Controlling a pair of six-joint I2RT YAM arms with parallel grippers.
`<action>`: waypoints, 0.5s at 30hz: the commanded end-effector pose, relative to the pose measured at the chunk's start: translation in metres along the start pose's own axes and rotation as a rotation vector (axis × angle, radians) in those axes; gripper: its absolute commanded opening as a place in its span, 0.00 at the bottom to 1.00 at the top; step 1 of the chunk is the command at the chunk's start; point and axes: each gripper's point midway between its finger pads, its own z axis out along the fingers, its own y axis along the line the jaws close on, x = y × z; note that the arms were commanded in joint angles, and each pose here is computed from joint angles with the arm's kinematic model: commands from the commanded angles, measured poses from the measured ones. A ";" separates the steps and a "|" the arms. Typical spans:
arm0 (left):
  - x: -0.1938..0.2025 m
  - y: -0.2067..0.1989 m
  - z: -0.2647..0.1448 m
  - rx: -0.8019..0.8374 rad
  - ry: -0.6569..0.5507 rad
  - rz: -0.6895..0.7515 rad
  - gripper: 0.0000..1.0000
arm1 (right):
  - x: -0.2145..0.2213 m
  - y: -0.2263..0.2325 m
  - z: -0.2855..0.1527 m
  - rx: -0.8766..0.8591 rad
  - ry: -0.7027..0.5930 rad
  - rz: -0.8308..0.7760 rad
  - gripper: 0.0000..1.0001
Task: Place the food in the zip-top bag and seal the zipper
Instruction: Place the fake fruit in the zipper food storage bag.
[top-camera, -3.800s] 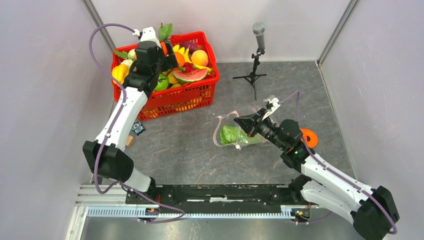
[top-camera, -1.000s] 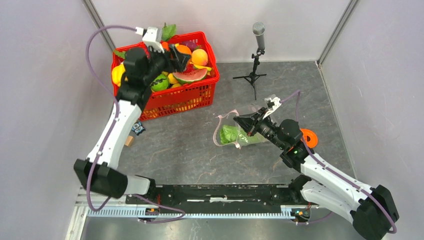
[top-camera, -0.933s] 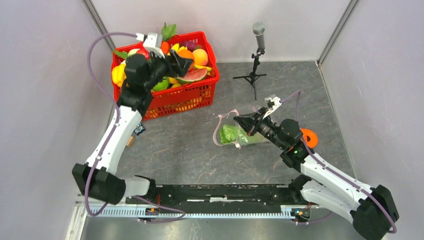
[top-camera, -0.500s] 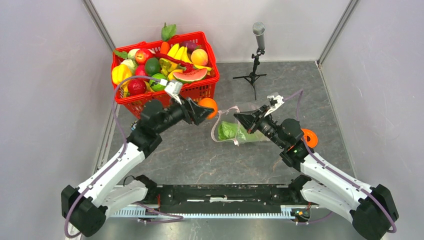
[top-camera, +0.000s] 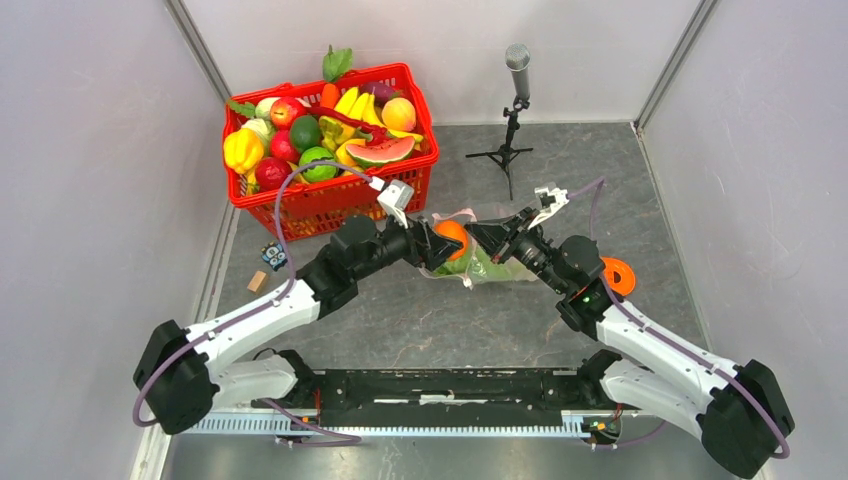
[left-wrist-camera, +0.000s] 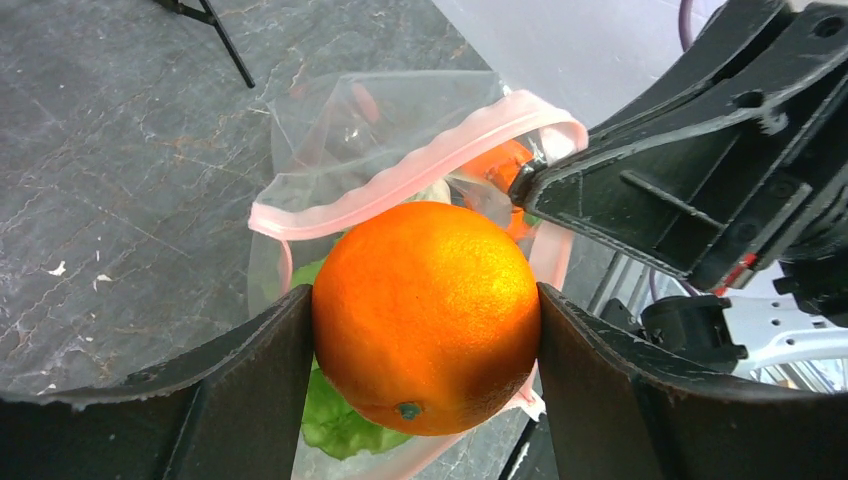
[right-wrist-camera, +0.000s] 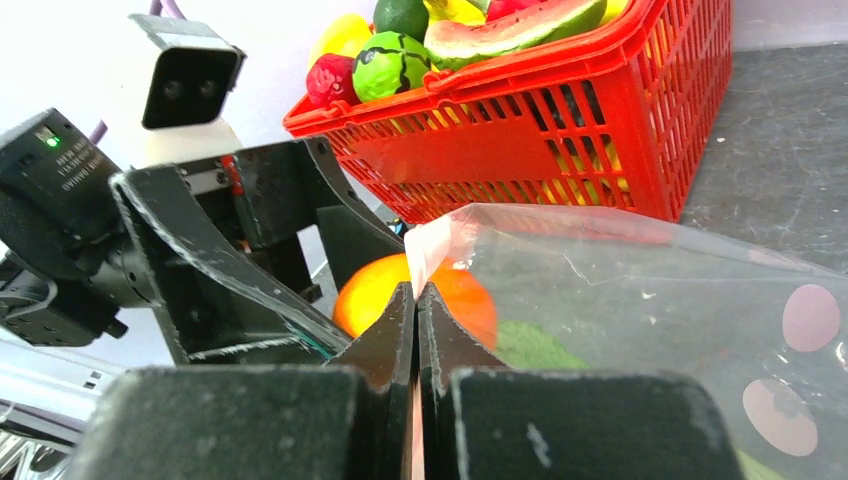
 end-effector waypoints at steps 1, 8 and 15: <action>-0.016 0.001 0.007 -0.051 -0.095 0.051 0.41 | -0.034 0.032 0.005 -0.115 -0.100 0.014 0.00; -0.022 0.012 0.021 -0.156 -0.134 0.077 0.42 | -0.031 0.040 0.004 -0.161 -0.086 0.046 0.00; -0.035 0.010 0.032 -0.137 -0.229 0.074 0.51 | -0.035 0.041 0.000 -0.155 -0.101 0.039 0.00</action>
